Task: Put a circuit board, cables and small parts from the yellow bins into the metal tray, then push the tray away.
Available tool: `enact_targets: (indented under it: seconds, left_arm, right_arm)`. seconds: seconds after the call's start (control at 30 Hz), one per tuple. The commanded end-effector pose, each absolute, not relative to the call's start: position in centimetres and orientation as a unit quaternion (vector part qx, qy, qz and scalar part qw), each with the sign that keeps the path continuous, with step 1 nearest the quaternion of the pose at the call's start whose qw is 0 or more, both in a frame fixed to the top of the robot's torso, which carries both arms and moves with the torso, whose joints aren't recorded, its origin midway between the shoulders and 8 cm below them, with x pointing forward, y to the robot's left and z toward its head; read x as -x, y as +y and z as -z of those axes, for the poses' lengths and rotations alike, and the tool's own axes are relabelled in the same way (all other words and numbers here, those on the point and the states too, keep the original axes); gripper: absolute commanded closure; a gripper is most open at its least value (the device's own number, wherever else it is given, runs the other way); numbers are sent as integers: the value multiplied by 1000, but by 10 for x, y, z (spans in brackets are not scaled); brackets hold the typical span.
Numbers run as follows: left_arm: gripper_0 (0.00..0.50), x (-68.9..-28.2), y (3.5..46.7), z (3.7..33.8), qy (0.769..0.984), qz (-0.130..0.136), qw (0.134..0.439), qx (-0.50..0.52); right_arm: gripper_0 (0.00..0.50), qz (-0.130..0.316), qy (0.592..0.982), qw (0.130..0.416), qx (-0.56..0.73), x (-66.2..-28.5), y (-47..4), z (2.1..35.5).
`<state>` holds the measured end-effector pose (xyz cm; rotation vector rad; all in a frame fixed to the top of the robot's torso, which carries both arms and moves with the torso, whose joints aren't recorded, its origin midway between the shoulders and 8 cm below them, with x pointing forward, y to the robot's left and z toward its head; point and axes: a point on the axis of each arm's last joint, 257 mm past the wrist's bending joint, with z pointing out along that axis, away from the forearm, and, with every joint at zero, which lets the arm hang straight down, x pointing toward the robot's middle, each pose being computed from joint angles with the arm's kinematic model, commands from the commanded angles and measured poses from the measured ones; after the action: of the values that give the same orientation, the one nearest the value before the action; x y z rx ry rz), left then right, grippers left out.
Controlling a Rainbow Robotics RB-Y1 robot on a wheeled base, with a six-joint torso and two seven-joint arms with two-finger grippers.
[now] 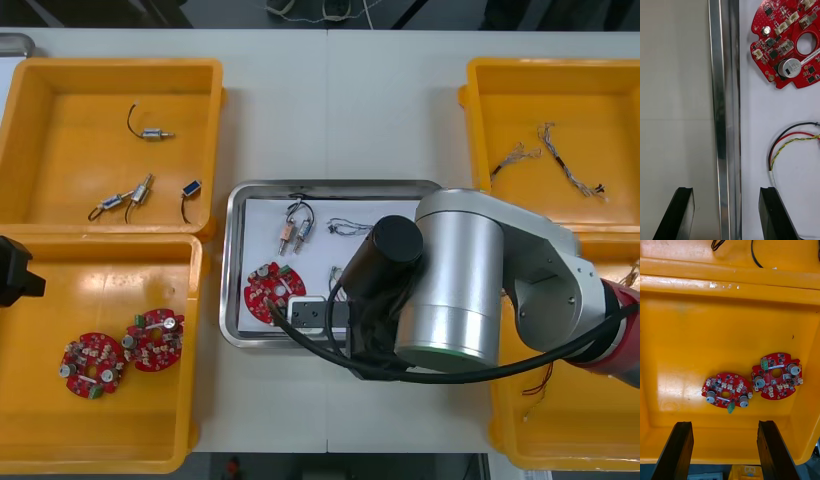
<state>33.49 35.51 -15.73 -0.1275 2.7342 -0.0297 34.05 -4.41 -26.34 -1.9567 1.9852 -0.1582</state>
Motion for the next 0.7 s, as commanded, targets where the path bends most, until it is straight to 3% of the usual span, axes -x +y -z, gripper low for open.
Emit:
enact_targets:
  seconds: [0.03, 0.17, 0.7]
  left_arm:
    - [0, -333, 373, 141, 976, -32, 215, -27]
    - [0, -334, 374, 140, 975, -33, 217, -30]
    - [0, -340, 384, 132, 973, -34, 227, -11]
  right_arm:
    - [0, 75, 670, 188, 714, -343, -28, 265]
    - [0, 74, 673, 180, 714, -343, -26, 272]
    - [0, 108, 658, 195, 719, -351, -16, 290]
